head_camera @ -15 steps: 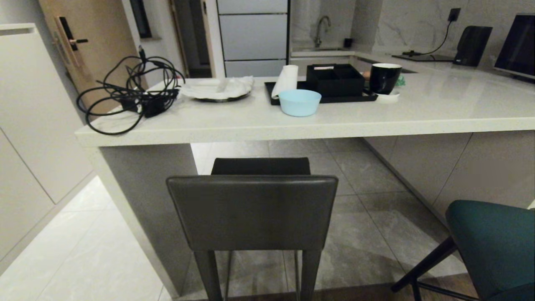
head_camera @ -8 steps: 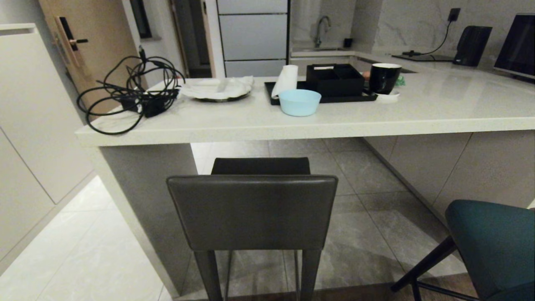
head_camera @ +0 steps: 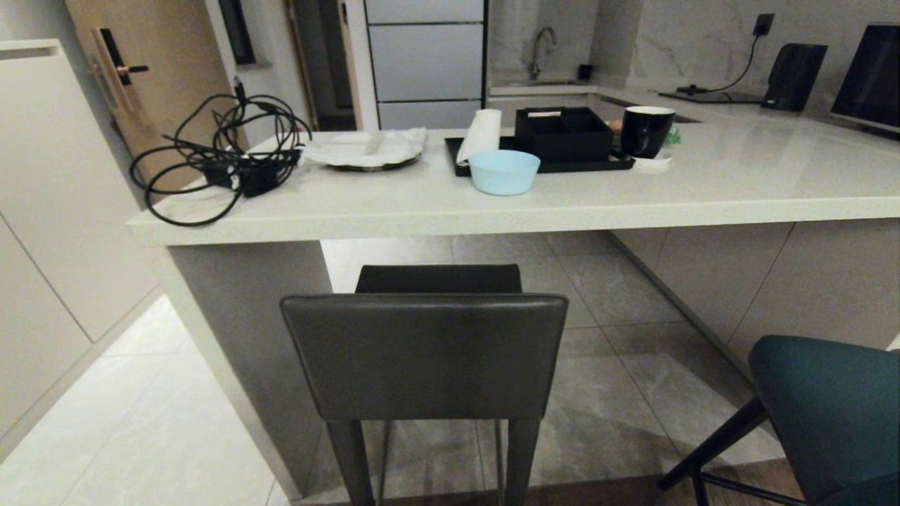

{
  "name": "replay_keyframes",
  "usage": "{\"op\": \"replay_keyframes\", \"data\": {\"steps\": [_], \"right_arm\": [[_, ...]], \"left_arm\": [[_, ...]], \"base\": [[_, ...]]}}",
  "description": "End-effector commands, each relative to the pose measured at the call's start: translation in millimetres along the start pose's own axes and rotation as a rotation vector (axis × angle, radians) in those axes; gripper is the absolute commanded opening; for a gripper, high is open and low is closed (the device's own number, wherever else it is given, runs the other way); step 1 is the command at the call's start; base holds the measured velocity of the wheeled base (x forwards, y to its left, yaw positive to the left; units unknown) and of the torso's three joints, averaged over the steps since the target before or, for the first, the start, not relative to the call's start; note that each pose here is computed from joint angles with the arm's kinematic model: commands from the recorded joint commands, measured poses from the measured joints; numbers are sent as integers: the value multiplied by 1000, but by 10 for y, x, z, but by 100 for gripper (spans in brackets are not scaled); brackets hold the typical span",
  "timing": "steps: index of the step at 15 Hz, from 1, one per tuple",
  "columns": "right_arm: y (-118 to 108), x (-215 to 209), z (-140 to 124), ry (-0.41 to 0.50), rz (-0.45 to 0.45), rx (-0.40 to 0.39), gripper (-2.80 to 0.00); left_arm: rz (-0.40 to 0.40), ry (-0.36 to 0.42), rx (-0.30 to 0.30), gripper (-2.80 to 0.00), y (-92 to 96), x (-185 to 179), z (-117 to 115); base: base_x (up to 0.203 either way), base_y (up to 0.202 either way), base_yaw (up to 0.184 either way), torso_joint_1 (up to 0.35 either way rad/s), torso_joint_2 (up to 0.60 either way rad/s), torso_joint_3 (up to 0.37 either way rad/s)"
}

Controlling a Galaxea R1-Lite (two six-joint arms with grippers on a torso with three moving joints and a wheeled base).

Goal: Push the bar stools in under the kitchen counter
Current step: Pull the gray chair out from under the dining table

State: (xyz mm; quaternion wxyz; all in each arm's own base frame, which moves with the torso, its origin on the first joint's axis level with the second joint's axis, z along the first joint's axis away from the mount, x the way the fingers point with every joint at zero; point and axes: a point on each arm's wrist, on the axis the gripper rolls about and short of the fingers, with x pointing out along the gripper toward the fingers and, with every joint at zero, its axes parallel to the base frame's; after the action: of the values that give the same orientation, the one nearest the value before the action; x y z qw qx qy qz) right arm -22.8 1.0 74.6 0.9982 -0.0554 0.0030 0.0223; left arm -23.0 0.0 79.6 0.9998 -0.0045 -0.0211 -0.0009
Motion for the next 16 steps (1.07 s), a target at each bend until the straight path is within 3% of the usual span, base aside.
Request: {"op": "replay_keyframes", "data": {"steps": [1, 8, 10, 16], "right_arm": [[0, 0, -1, 1, 0, -2, -280], [-5, -3, 5, 4, -20, -5, -280], [-3, -3, -1, 81, -9, -13, -280], [-3, -3, 2, 85, -8, -10, -280]], "left_arm": [[0, 13, 0, -280, 0, 9, -38], [0, 13, 0, -280, 0, 10, -41], [0, 2, 0, -280, 1, 12, -35], [0, 2, 0, -280, 1, 12, -35]], "base": [[0, 0, 0, 0, 0, 0], [0, 0, 0, 0, 0, 0], [0, 0, 0, 0, 0, 0], [0, 0, 0, 0, 0, 0]]}}
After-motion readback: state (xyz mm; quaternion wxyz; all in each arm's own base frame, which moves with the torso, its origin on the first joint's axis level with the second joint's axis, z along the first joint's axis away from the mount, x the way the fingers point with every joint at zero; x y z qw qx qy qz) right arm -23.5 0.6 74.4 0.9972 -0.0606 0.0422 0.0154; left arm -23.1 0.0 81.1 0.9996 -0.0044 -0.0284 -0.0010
